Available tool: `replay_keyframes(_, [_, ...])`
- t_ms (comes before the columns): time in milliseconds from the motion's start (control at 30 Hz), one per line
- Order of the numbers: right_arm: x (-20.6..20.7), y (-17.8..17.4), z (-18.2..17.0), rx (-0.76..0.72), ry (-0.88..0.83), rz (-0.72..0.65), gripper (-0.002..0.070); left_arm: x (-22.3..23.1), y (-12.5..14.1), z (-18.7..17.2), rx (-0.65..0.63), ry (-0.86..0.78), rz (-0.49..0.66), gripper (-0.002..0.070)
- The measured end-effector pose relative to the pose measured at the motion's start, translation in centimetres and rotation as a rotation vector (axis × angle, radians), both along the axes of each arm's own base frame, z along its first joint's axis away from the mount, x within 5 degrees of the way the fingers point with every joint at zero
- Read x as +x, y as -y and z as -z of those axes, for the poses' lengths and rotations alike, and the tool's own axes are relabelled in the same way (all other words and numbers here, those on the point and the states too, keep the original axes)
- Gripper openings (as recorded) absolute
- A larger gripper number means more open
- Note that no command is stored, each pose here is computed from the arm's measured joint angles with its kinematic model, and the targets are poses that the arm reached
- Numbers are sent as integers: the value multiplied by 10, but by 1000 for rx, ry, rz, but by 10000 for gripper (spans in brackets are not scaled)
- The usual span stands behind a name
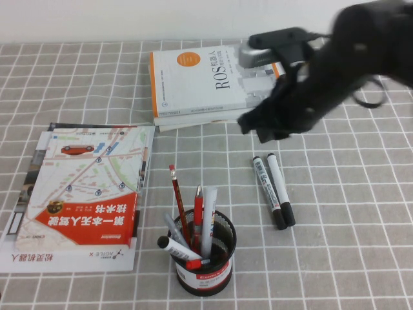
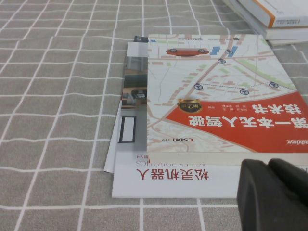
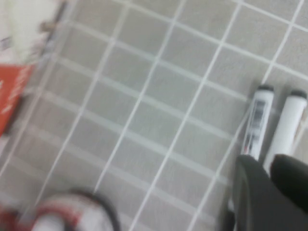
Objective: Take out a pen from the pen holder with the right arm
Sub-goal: 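Take a marker out of the pen holder and lay it on the table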
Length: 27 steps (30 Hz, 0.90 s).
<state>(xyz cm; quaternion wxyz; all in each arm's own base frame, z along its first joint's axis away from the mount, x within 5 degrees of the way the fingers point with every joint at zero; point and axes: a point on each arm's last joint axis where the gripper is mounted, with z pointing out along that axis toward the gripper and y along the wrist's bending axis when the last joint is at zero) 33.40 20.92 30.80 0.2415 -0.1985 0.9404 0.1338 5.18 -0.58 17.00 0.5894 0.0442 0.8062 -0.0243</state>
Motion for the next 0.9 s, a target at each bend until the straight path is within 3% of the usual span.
replay_keyframes(100, [-38, 18, -19, 16, 41, -21, 5, 0, 0, 0, 0, 0, 0, -3])
replay_keyframes(233, [-92, 50, -43, 51, 104, -23, -8, 0, 0, 0, 0, 0, 0, -3])
replay_keyframes(500, [-188, 111, -39, 144, 239, 8, -12, 0, 0, 0, 0, 0, 0, -3])
replay_keyframes(667, [-223, 134, -15, 181, 246, 65, -12, 0, 0, 0, 0, 0, 0, -3])
replay_keyframes(900, [-231, 140, 4, 110, 117, 104, -12, 0, 0, 0, 0, 0, 0, -3])
